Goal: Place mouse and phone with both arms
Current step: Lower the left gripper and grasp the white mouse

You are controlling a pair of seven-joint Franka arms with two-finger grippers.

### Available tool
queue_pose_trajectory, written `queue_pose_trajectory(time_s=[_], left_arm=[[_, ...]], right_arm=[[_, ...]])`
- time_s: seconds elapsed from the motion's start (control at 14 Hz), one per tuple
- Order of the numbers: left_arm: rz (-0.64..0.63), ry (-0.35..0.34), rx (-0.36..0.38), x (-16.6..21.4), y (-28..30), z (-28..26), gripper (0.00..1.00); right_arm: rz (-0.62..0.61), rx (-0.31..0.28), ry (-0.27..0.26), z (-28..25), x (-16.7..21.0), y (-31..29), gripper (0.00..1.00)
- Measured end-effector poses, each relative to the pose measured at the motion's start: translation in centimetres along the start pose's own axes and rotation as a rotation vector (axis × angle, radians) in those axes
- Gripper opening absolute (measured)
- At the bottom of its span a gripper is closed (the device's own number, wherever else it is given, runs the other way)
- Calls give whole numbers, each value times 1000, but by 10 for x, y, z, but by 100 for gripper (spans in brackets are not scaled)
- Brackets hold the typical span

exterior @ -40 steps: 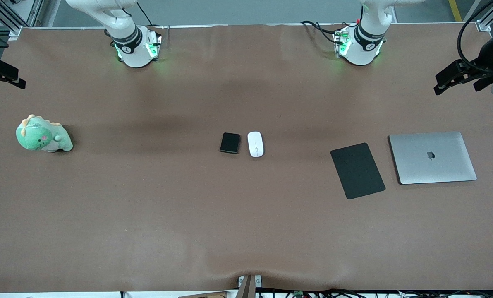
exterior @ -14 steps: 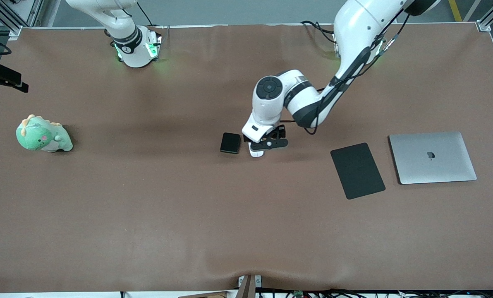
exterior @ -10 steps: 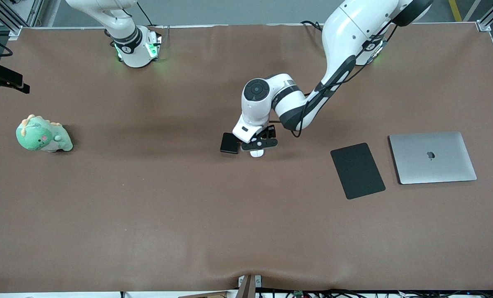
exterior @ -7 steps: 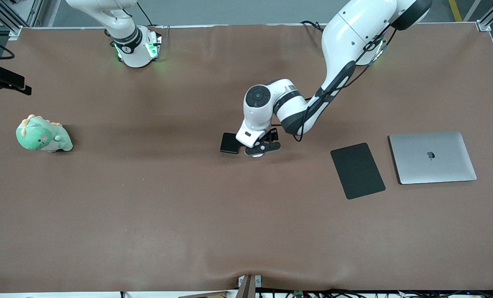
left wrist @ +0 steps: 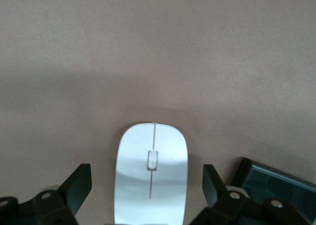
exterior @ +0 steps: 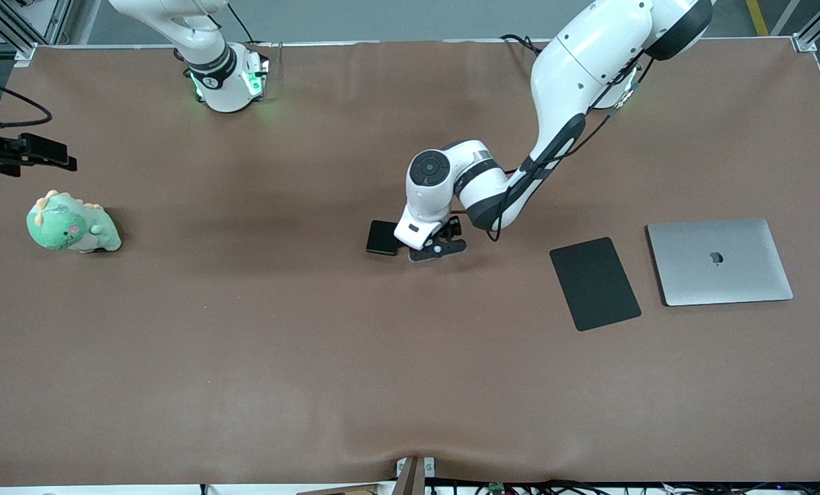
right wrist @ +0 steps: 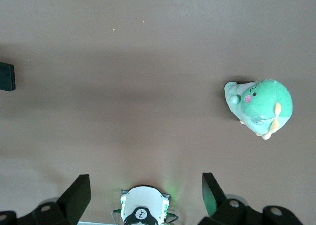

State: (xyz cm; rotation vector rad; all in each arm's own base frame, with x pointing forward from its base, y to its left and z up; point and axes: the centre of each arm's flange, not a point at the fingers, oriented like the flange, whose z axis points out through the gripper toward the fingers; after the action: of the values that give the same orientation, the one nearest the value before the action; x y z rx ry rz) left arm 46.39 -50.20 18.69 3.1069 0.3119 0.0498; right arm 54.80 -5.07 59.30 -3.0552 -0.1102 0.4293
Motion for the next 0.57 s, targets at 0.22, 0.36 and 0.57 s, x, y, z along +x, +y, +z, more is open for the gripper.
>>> queue_pose_trajectory(time_s=[0.22,0.36,0.57], left_arm=[[6,-9,4,-5,1,7,100],[5,-16,10,-6,0,13,93],[4,-17,10,-6,0,15,64]], right_arm=[[2,10,-70,16,6,0,100],[-7,12,-87,24,13,-4,100],[-30,5,-111,34,23,-18,100]])
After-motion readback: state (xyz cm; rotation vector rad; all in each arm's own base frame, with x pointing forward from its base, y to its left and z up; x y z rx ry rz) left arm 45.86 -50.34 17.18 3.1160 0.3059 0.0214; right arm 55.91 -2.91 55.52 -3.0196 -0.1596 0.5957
